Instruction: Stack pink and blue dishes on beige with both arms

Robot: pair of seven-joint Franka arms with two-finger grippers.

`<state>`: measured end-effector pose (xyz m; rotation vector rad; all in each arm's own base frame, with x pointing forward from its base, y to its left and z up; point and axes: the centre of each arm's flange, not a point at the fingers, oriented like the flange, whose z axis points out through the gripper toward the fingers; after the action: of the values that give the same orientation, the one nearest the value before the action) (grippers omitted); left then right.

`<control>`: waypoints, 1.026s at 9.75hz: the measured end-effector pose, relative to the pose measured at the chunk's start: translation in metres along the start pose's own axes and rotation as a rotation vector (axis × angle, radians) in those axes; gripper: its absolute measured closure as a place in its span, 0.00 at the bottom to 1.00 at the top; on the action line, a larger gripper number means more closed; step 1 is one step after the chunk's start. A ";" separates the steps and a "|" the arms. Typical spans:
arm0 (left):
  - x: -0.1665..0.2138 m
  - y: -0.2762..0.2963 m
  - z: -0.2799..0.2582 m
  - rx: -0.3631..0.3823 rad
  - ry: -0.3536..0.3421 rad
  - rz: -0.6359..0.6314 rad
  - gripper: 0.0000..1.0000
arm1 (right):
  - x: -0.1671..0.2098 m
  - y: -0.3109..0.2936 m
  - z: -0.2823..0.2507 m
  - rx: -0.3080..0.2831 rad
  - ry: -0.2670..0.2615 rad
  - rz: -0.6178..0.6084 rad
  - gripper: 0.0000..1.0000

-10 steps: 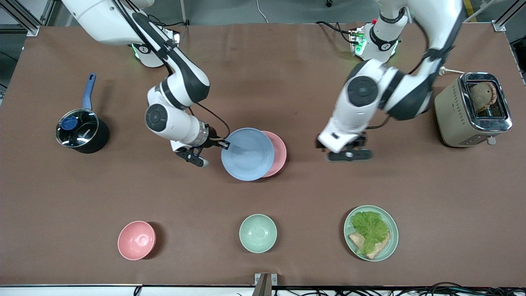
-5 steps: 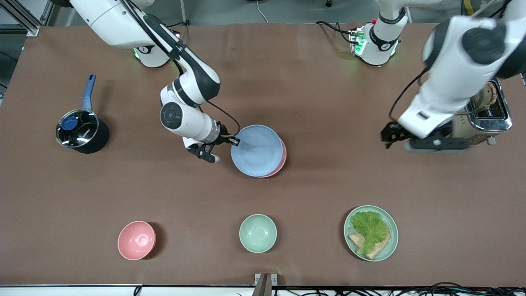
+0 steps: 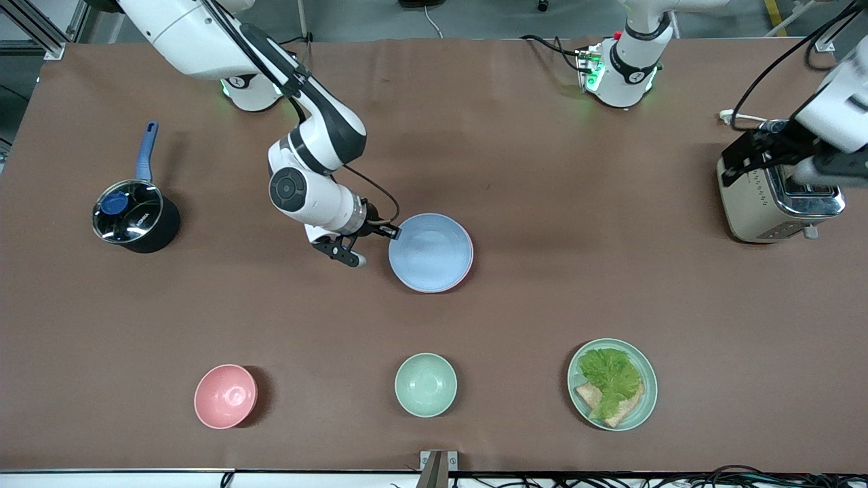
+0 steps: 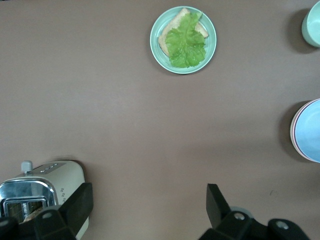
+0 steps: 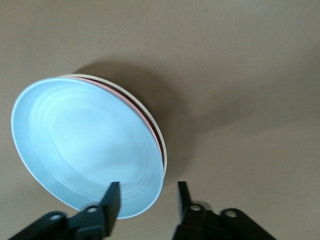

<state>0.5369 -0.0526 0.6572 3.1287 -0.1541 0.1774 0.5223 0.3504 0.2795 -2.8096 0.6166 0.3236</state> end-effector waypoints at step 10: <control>-0.006 -0.016 -0.025 -0.003 -0.078 -0.022 0.00 | 0.059 0.234 -0.419 -0.263 0.312 -0.151 0.00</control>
<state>0.5297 -0.0361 0.6813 3.1346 -0.1201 0.0546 0.5404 0.0026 0.6154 -3.1698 0.4451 -0.0722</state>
